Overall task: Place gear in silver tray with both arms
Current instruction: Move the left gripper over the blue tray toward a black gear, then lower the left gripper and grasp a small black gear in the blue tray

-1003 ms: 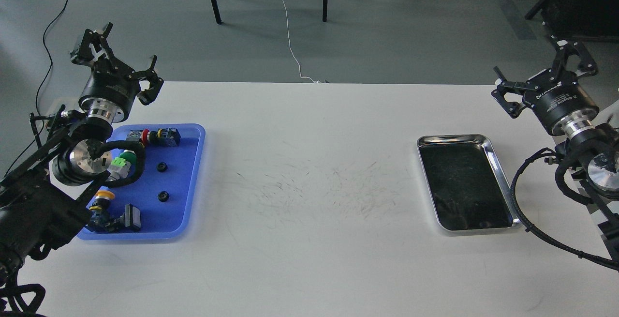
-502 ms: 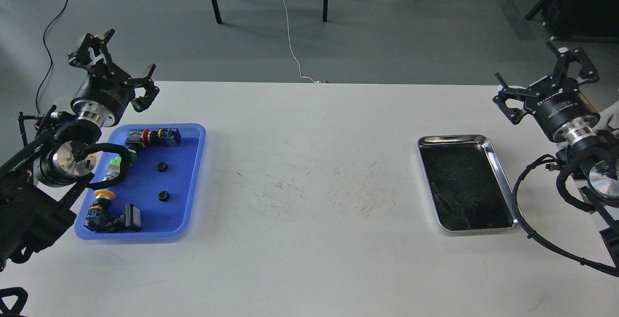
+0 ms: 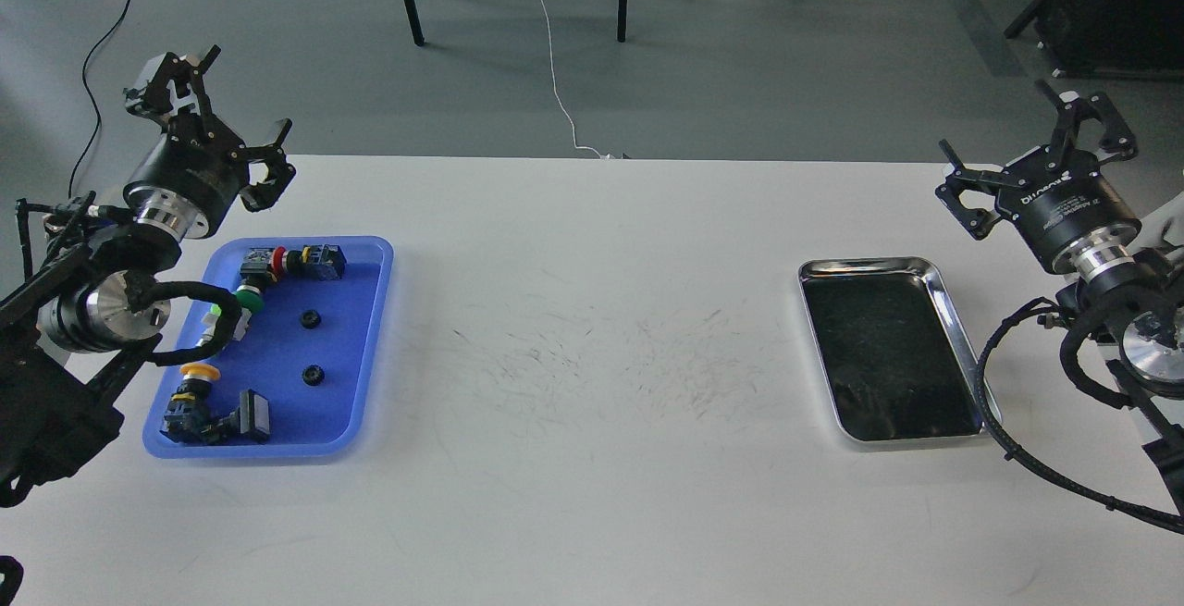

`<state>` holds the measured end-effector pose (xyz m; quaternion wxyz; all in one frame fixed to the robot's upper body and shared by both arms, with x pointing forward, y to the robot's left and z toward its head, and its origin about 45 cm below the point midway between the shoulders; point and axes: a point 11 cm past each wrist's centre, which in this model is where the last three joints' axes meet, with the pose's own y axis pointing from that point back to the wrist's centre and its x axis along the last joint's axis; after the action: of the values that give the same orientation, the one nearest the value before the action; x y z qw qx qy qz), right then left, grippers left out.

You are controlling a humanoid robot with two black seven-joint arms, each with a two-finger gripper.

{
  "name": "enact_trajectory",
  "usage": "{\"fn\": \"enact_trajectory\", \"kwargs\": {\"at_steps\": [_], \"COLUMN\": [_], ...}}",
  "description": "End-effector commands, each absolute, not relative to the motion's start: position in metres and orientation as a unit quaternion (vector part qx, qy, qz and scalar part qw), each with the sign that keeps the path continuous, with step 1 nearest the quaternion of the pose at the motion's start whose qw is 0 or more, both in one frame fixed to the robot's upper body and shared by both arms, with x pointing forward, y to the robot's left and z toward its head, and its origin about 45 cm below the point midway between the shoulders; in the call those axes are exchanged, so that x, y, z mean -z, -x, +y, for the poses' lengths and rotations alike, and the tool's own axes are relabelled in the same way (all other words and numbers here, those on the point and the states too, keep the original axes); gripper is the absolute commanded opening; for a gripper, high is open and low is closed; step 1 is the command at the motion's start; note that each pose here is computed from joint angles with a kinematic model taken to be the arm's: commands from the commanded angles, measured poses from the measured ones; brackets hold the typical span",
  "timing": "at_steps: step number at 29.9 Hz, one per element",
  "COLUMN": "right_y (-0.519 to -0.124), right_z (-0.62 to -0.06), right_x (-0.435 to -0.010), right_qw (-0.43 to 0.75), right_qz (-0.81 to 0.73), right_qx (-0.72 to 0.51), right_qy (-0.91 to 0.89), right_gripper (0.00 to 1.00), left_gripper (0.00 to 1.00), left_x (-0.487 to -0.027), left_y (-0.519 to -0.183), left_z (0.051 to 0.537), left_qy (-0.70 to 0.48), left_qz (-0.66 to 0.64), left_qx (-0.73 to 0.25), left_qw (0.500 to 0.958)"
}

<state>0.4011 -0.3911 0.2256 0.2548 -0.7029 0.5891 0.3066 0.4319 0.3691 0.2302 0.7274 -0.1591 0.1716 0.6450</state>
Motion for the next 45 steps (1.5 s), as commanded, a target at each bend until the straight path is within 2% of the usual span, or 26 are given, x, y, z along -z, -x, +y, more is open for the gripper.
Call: {"fn": "enact_trajectory", "kwargs": {"at_steps": [1, 6, 11, 15, 20, 25, 29, 37, 45], "right_y": [-0.401, -0.402, -0.402, -0.402, -0.401, -0.402, -0.401, -0.401, -0.401], "right_z": [-0.392, -0.391, -0.39, -0.39, -0.39, -0.392, -0.393, -0.393, -0.392], "right_x": [-0.222, -0.222, -0.223, -0.223, -0.224, -0.226, -0.227, -0.227, -0.226], "right_qw": [0.253, 0.252, 0.254, 0.253, 0.251, 0.25, 0.248, 0.248, 0.245], "right_qz": [0.593, 0.592, 0.591, 0.591, 0.591, 0.591, 0.591, 0.591, 0.591], "right_qx": [-0.308, -0.309, -0.309, -0.308, -0.307, -0.304, -0.303, -0.302, -0.302], "right_qy": [0.7, 0.7, 0.701, 0.702, 0.703, 0.704, 0.705, 0.705, 0.706], "right_gripper": [0.99, 0.99, 0.99, 0.99, 0.99, 0.99, 0.99, 0.99, 0.99], "left_gripper": [0.99, 0.99, 0.99, 0.99, 0.99, 0.99, 0.99, 0.98, 0.98], "left_x": [-0.231, -0.238, -0.249, -0.259, -0.289, -0.284, -0.255, -0.216, -0.177], "left_y": [-0.432, -0.433, -0.426, -0.411, -0.375, -0.34, -0.31, -0.302, -0.316], "left_z": [0.369, 0.367, 0.375, 0.388, 0.389, 0.39, 0.389, 0.376, 0.377], "left_qy": [0.164, 0.16, 0.136, 0.033, -0.076, -0.186, -0.29, -0.421, -0.493], "left_qz": [0.166, 0.153, 0.131, 0.066, -0.021, -0.079, -0.107, -0.279, -0.405], "left_qx": [-0.651, -0.675, -0.657, -0.637, -0.569, -0.479, -0.39, -0.262, -0.173], "left_qw": [0.722, 0.704, 0.73, 0.767, 0.819, 0.854, 0.867, 0.822, 0.75]}}
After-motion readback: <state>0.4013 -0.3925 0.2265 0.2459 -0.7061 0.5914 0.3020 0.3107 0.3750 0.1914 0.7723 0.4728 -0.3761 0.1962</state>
